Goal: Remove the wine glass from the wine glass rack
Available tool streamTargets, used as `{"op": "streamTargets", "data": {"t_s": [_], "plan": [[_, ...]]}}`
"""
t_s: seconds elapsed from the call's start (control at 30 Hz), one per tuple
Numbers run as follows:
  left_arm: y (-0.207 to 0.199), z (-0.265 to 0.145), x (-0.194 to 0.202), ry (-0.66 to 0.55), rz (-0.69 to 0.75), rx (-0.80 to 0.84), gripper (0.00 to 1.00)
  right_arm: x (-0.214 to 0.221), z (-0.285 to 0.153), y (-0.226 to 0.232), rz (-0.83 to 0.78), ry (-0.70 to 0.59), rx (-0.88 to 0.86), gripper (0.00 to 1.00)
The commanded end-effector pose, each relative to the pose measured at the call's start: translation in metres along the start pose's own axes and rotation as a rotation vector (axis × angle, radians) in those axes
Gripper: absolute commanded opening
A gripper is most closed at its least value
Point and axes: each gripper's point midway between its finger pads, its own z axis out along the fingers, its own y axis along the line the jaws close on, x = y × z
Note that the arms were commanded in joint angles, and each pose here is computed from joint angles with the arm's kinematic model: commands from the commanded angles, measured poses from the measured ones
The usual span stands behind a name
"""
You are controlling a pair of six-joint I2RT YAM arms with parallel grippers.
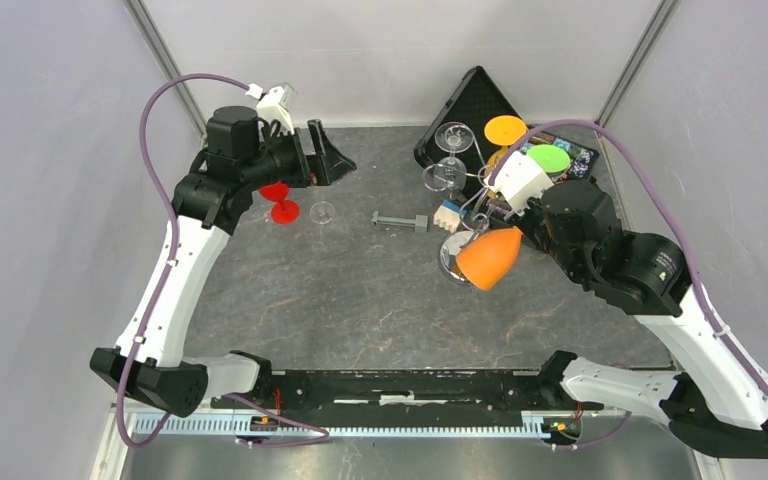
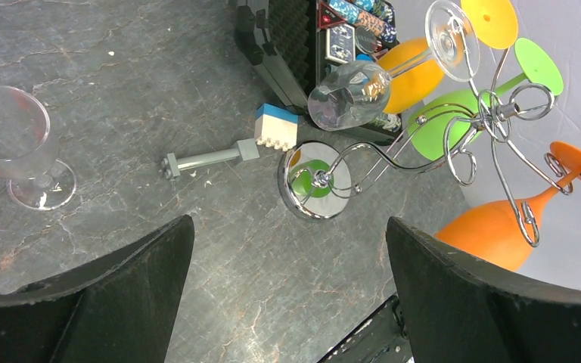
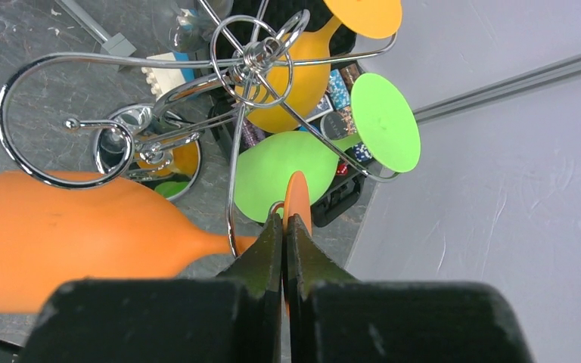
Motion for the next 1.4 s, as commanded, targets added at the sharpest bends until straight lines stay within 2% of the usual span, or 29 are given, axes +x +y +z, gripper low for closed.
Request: {"op": "streamTargets", "data": {"t_s": [0.0, 0.13, 0.27, 0.5, 0.77, 0.9, 1.2, 1.37], "plan": [[-0.006, -0.006, -0.014, -0.043, 0.055, 0.022, 1.0, -0.019, 0.002, -0.011, 0.025, -0.064, 0.062, 0.0], [-0.007, -0.007, -0.014, -0.046, 0.056, 0.025, 1.0, -0.023, 0.014, -0.011, 0.017, -0.056, 0.097, 0.0], [-0.007, -0.009, -0.014, -0.05, 0.059, 0.026, 1.0, -0.012, 0.022, -0.019, -0.013, 0.013, 0.187, 0.0], [-0.013, -0.015, -0.016, -0.072, 0.053, 0.046, 1.0, 0.001, 0.015, -0.04, -0.01, 0.078, 0.33, 0.0], [-0.021, -0.024, -0.02, -0.107, 0.055, 0.07, 1.0, 0.018, 0.003, -0.043, -0.017, 0.102, 0.335, 0.0], [-0.027, -0.028, -0.023, -0.125, 0.054, 0.089, 1.0, 0.035, 0.001, -0.042, -0.075, 0.12, 0.346, 0.0], [-0.035, -0.041, -0.023, -0.164, 0.058, 0.115, 1.0, 0.038, -0.019, -0.04, -0.024, 0.021, 0.258, 0.0], [-0.037, -0.046, -0.022, -0.171, 0.061, 0.124, 1.0, 0.028, -0.031, -0.024, -0.004, -0.089, 0.099, 0.0]]}}
